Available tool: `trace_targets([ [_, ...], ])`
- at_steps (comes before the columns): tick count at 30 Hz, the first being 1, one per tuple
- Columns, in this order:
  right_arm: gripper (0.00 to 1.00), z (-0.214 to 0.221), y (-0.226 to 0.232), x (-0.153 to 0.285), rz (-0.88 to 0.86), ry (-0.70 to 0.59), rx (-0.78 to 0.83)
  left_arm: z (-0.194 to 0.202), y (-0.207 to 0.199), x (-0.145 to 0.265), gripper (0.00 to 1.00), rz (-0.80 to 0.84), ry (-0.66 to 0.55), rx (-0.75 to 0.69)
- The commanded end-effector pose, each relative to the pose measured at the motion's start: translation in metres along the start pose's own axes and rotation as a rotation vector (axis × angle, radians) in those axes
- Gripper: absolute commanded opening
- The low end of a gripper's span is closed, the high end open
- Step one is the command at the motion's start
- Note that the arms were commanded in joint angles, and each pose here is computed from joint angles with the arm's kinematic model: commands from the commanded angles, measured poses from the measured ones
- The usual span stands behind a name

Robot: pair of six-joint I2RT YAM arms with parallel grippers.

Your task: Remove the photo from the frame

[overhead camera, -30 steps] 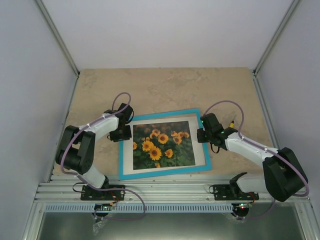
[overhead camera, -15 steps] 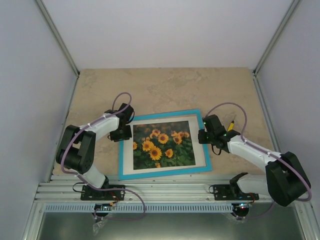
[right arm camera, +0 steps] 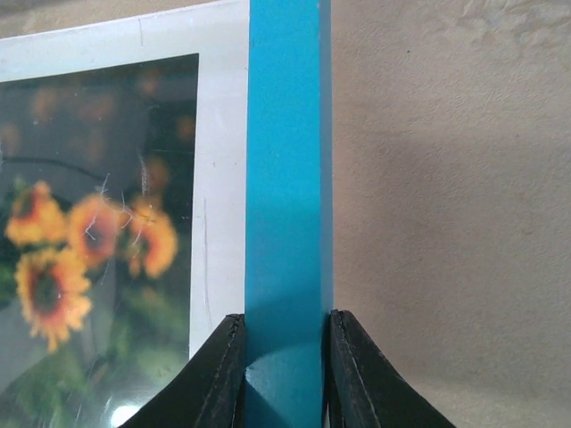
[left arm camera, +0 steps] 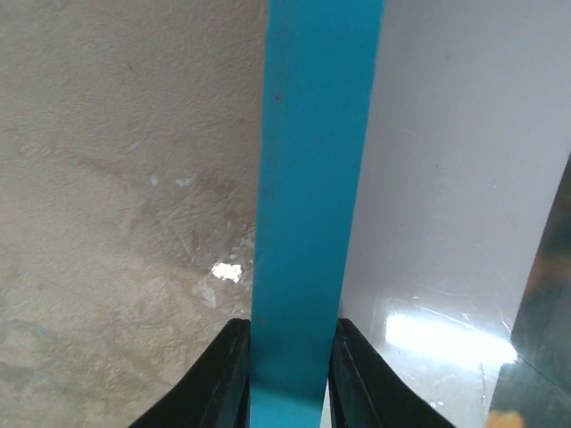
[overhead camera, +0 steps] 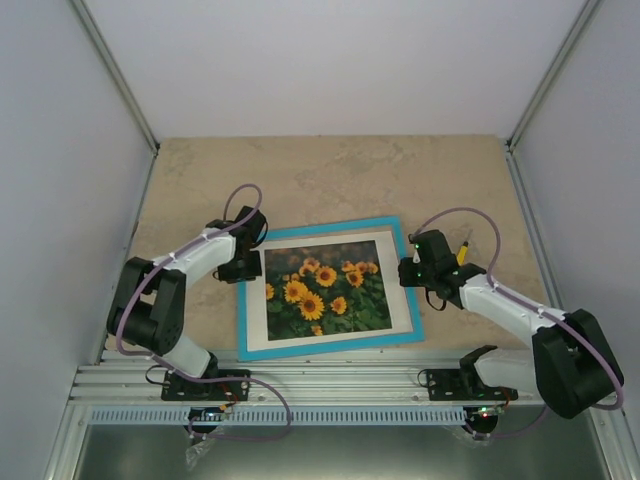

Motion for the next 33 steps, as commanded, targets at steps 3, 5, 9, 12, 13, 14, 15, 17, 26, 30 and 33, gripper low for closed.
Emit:
trace_targets([
  [3,0.00,-0.017,0.048,-0.003,-0.268,-0.054,-0.013,-0.018,-0.024,0.029,0.12,0.135,-0.070,0.058],
  [5,0.01,-0.012,0.050,-0.009,-0.278,-0.038,-0.013,-0.018,-0.026,0.030,0.13,0.149,-0.064,0.056],
  [9,0.01,-0.006,0.051,-0.019,-0.285,-0.011,-0.014,-0.019,-0.028,0.034,0.17,0.167,-0.073,0.059],
  [12,0.00,-0.002,0.052,-0.024,-0.292,0.004,-0.014,-0.017,-0.029,0.025,0.21,0.155,-0.052,0.058],
  [13,0.00,-0.002,0.054,-0.022,-0.305,0.001,-0.015,-0.015,-0.029,0.020,0.23,0.148,-0.042,0.056],
  [14,0.01,-0.004,0.055,-0.021,-0.313,-0.008,-0.017,-0.014,-0.029,0.014,0.26,0.140,-0.034,0.057],
  [15,0.00,-0.006,0.056,-0.019,-0.317,-0.014,-0.020,-0.012,-0.029,0.009,0.28,0.132,-0.025,0.058],
  [17,0.00,-0.008,0.054,-0.017,-0.307,-0.025,-0.024,-0.009,-0.027,0.001,0.31,0.118,-0.017,0.057],
  [26,0.00,-0.021,0.032,-0.008,-0.216,-0.096,-0.094,-0.006,-0.022,-0.010,0.50,0.073,-0.001,0.056],
  [30,0.00,-0.028,0.030,-0.004,-0.225,-0.119,-0.101,-0.008,-0.023,-0.007,0.55,0.075,-0.006,0.057],
  [33,0.01,-0.030,0.036,-0.001,-0.258,-0.122,-0.095,-0.014,-0.021,0.003,0.58,0.075,-0.040,0.069],
])
Point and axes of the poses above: each gripper's point midway between its finger pads, its own x axis back along the fingers, its own y axis along the line the jaws close on, z = x × y, the point moved 1 cm from there along x, back along the fingers, and after that the axes turned 14 degrees about x, right-handed, at the moved point
